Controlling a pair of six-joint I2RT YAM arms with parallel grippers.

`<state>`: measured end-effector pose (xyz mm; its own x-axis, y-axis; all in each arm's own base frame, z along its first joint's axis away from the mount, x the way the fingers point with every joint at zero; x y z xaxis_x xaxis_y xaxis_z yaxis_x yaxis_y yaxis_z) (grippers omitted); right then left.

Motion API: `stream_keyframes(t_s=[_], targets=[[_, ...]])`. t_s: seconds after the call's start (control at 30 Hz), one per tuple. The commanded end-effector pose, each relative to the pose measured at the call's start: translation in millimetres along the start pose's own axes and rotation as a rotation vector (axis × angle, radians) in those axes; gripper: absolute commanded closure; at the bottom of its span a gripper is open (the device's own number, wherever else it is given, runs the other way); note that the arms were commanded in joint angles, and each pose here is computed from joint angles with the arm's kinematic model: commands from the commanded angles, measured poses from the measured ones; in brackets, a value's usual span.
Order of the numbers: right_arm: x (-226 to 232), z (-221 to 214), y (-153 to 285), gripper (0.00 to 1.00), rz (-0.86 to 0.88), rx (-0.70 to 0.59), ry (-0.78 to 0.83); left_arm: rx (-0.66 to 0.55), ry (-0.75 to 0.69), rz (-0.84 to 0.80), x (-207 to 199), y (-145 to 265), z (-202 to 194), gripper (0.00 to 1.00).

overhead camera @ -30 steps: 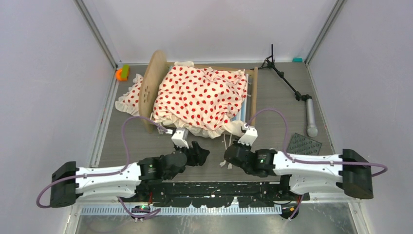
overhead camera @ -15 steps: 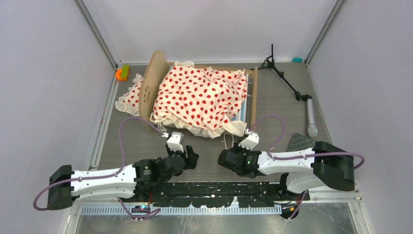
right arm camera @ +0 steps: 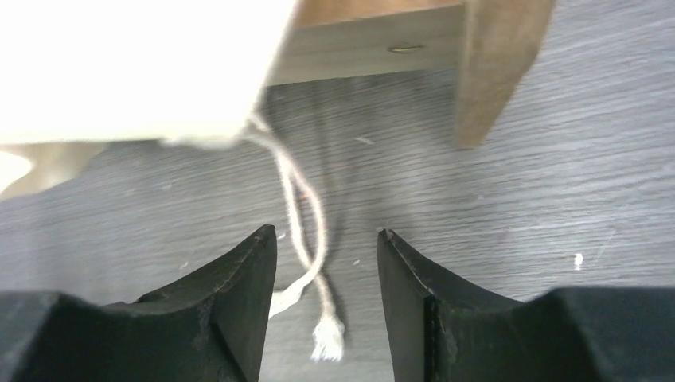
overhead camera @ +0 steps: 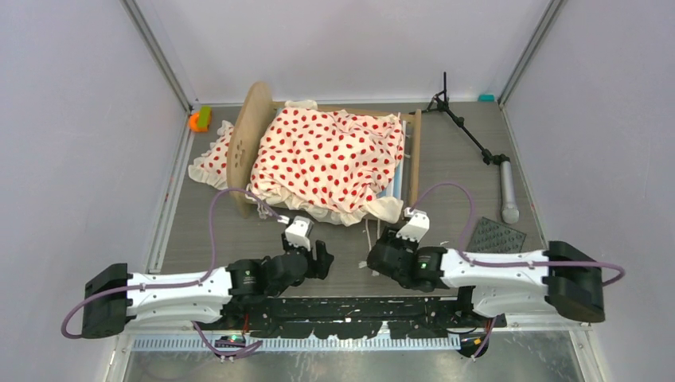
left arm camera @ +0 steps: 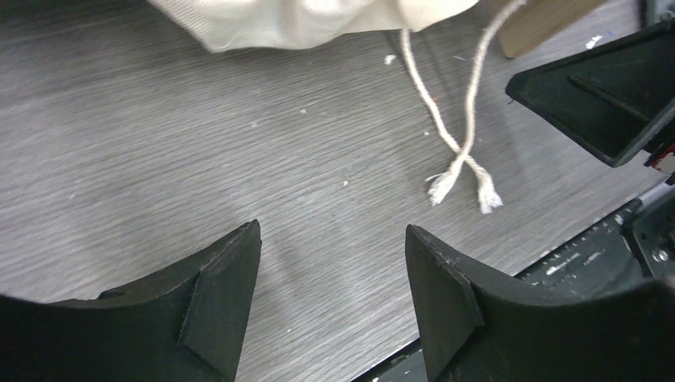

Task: Set up the pet bed
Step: Tie the ropes to the bed frame.

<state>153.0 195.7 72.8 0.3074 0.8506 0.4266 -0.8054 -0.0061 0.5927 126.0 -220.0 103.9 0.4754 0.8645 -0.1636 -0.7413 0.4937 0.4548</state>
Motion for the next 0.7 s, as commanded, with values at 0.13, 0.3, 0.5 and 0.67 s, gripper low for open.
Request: stream_keyframes(t_s=[0.13,0.3,0.5,0.67], targets=[[14.7,12.0,37.8,0.5,0.254,0.15,0.092,-0.075,-0.141,-0.282,-55.2,-8.7,20.0,0.32],[2.9,19.8,47.3,0.5,0.292,0.165,0.031,-0.081,-0.251,-0.312,-70.1,-30.6,12.5,0.31],[-3.8,11.0,48.7,0.5,0.29,0.217,0.043,-0.02,-0.384,-0.338,-92.5,-63.0,0.5,0.32],[-7.1,6.6,47.1,0.5,0.292,0.228,0.036,-0.03,-0.384,-0.394,-107.3,-71.4,-1.1,0.32]])
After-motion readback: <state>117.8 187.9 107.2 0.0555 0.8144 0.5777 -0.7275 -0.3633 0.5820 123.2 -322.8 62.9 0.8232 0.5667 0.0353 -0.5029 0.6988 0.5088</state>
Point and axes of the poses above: each gripper's point midway between its finger pads, its own y axis back along the fingers, its own x axis along the line the jaws close on, z = x × y, the point moved 3 cm from there along y, back along the fingers, and after that the axes turned 11 degrees about -y, right-handed, at the moved point
